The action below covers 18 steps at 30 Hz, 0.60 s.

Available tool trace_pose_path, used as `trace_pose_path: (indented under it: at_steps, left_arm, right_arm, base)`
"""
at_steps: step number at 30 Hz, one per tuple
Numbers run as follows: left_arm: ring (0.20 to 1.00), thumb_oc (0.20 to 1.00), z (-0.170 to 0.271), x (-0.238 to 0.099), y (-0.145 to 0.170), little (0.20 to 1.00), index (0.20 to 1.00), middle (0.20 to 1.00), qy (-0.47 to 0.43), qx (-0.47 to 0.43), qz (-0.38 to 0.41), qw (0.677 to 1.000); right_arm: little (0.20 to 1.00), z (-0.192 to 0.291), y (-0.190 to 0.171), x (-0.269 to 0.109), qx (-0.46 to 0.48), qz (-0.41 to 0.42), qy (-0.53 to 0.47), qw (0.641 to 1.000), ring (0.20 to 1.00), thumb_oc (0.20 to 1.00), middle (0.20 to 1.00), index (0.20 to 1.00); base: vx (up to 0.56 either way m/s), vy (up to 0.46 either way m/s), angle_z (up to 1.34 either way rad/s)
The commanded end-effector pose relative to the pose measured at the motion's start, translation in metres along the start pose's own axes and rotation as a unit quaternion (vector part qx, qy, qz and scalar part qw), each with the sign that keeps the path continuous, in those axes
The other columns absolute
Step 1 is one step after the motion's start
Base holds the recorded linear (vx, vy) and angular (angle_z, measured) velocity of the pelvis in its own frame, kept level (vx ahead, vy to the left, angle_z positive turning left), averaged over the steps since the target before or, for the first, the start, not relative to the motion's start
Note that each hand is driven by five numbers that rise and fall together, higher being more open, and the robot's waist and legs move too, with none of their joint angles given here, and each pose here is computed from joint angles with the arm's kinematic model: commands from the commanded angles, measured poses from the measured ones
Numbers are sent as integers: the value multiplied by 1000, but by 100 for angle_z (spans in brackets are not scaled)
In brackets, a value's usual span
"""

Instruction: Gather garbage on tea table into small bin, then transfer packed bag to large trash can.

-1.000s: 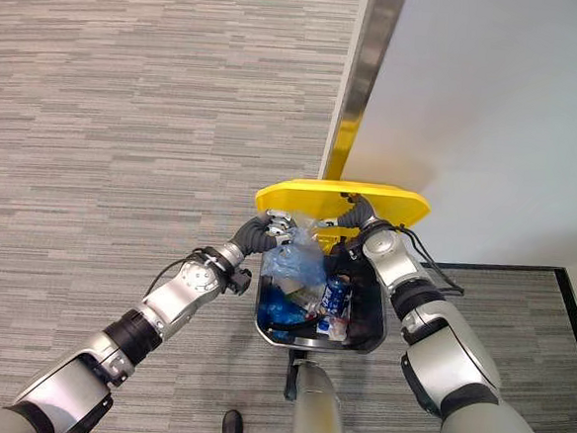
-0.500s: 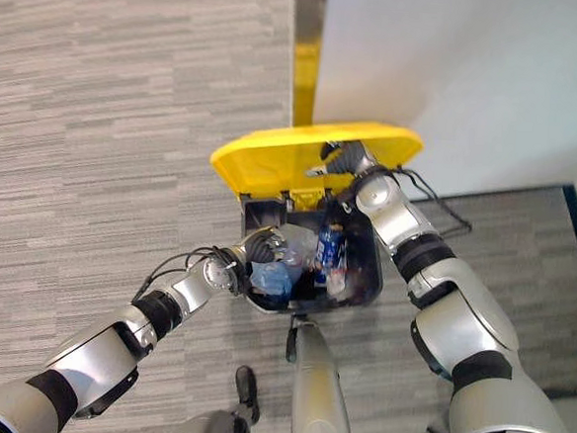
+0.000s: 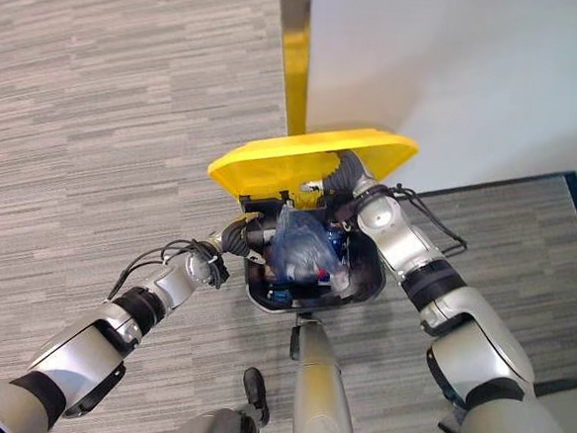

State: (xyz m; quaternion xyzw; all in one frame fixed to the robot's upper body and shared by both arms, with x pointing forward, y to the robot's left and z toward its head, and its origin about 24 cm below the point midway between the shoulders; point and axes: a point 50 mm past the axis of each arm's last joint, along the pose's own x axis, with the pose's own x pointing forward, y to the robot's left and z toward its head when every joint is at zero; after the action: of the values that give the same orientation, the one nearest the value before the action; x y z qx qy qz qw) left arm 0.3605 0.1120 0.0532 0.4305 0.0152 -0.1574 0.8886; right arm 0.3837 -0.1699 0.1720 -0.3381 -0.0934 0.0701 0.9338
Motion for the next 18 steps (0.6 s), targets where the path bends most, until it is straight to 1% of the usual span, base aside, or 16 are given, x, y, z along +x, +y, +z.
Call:
trace_pose_path:
  at_steps: [1,2,4,5,6,7,8,9,10,12,13,14,15,16,17,18]
  left_arm:
    - [1000,1000,-28,-23,-15,1000,1000,1000,15,-41,-9,999]
    - [1000,1000,-45,-35,-14,1000,1000,1000,34,-68,0,997]
    - [1000,1000,-56,-42,-16,1000,1000,1000,50,-82,0,995]
    - [1000,1000,-81,-63,-17,1000,1000,1000,86,-120,11,989]
    - [1000,1000,-81,-64,-17,1000,1000,1000,87,-120,10,989]
    - [1000,1000,-104,-86,-12,1000,1000,1000,114,-142,28,983]
    - [1000,1000,-104,-87,-11,1000,1000,1000,115,-142,28,983]
    - [1000,1000,-117,-100,-7,1000,1000,1000,131,-143,36,980]
    - [1000,1000,-137,-121,-4,1000,1000,1000,168,-157,53,972]
    - [1000,1000,-162,-151,-6,1000,1000,1000,223,-183,77,954]
    - [1000,1000,-179,-177,-12,1000,1000,1000,266,-221,102,933]
    - [1000,1000,-188,-195,-21,1000,1000,1000,296,-256,117,913]
    - [1000,1000,-188,-196,-21,1000,1000,1000,296,-255,117,913]
    - [1000,1000,-192,-208,-32,1000,1000,1000,314,-281,118,899]
    - [1000,1000,-193,-213,-38,1000,1000,1000,324,-287,113,894]
    - [1000,1000,-193,-213,-38,1000,1000,1000,324,-287,113,894]
  right_arm:
    - [1000,-9,16,-10,38,10,-16,999,1000,1000,1000,1000]
    - [1000,-28,19,-23,43,15,12,999,1000,1000,1000,1000]
    - [1000,-38,26,-32,56,23,27,998,1000,1000,1000,1000]
    - [1000,-60,34,-51,70,32,56,995,1000,1000,1000,1000]
    - [1000,-60,35,-52,71,33,57,995,1000,1000,1000,1000]
    - [1000,-83,40,-75,84,37,92,992,1000,1000,1000,1000]
    - [1000,-83,40,-75,85,37,92,991,1000,1000,1000,1000]
    - [1000,-91,44,-86,92,40,107,989,1000,1000,1000,1000]
    - [1000,-104,48,-102,101,40,131,985,1000,1000,1000,1000]
    - [1000,-123,51,-124,98,39,170,980,1000,1000,1000,1000]
    - [1000,-134,54,-141,101,39,198,974,1000,1000,1000,1000]
    - [1000,-148,59,-161,110,35,233,965,1000,1000,1000,1000]
    - [1000,-147,59,-161,111,35,234,965,1000,1000,1000,1000]
    - [1000,-159,66,-180,126,32,266,955,1000,1000,1000,1000]
    - [1000,-168,73,-193,136,32,293,946,1000,1000,1000,1000]
    - [1000,-168,73,-193,136,32,293,946,1000,1000,1000,1000]
  base:
    - [-8,5,28]
    - [2,-9,19]
    - [-22,-2,28]
    - [-50,21,17]
    - [-74,47,10]
    - [-39,23,11]
    - [-62,30,14]
    - [-195,65,6]
    - [-262,97,-8]
    - [-274,130,-25]
    - [-402,175,-27]
    - [-364,136,-15]
    - [-411,126,-26]
    - [-310,94,-24]
    - [-301,97,-38]
    - [-179,43,-44]
